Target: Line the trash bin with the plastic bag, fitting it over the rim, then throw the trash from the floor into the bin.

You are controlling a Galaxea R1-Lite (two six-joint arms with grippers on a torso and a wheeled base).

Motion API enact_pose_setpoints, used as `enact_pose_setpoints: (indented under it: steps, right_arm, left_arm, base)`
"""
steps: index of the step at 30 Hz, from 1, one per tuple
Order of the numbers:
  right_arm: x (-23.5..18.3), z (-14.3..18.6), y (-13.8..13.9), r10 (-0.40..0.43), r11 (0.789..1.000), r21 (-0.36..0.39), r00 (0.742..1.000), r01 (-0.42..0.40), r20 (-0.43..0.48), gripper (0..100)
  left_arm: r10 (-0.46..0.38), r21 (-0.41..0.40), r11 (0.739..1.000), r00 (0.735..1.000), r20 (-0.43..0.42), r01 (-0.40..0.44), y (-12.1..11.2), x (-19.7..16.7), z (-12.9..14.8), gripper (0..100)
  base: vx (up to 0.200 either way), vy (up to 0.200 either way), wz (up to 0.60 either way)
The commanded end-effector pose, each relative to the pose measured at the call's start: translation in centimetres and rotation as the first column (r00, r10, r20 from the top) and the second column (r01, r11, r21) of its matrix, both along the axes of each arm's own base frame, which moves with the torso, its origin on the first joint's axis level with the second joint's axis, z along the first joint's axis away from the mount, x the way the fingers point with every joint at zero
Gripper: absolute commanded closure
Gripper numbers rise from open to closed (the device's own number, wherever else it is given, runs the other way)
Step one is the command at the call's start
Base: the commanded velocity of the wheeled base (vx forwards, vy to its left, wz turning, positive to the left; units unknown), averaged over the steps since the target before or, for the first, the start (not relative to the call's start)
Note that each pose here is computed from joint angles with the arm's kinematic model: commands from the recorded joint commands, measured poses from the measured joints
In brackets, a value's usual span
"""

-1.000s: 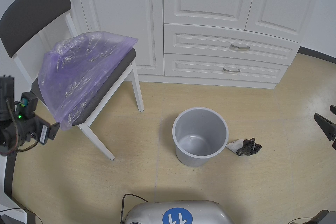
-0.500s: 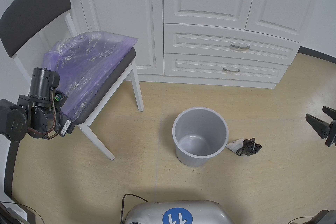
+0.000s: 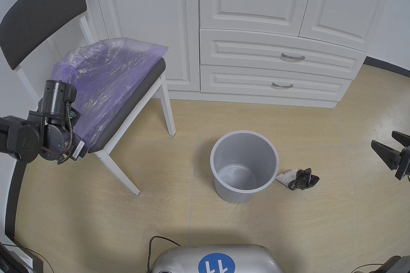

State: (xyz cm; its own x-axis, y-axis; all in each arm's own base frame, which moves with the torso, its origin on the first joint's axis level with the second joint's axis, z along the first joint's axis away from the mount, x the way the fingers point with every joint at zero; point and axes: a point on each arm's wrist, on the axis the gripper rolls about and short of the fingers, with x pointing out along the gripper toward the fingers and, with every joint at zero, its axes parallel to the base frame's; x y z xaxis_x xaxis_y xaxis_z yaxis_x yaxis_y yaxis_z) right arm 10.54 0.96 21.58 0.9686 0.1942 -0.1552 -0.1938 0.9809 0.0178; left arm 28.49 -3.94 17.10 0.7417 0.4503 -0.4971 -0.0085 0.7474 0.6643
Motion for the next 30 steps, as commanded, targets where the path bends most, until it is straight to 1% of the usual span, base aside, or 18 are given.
enact_pose_setpoints:
  steps: [1,9,12,17,29,30]
  right_arm:
    - [0.0,0.1,-0.1,-0.006,1.0,0.004,1.0,0.006,0.005,0]
    - [-0.1,0.1,-0.1,-0.008,1.0,0.006,1.0,0.008,0.009,0]
    - [-0.1,0.1,-0.1,-0.008,1.0,0.006,1.0,0.008,0.009,0]
    - [-0.1,0.1,-0.1,-0.008,1.0,0.006,1.0,0.008,0.007,0]
    - [-0.2,0.1,-0.1,-0.007,1.0,0.006,1.0,0.007,0.012,0]
    - [-0.2,0.1,-0.1,-0.007,1.0,0.006,1.0,0.007,0.012,0]
  left_arm:
    - [0.035,0.015,0.999,0.999,0.0,-0.035,0.5,1.0,-0.1,0]
    - [0.052,0.024,0.998,0.998,-0.022,-0.052,0.5,1.6,-1.0,0]
    - [0.067,0.033,0.997,0.998,-0.009,-0.066,0.7,1.8,-0.8,0]
    - [0.068,0.036,0.997,0.998,0.005,-0.068,0.7,1.9,-0.6,0]
    - [0.07,0.042,0.997,0.997,0.009,-0.071,0.9,2.5,-0.4,0]
    - [0.07,0.042,0.997,0.997,0.007,-0.071,0.9,2.5,-0.5,100]
  base:
    - [0.0,0.0,0.0]
    - [0.0,0.0,0.0]
    - [0.0,0.0,0.0]
    - [0.0,0.0,0.0]
    - [0.0,0.0,0.0]
    - [0.0,0.0,0.0]
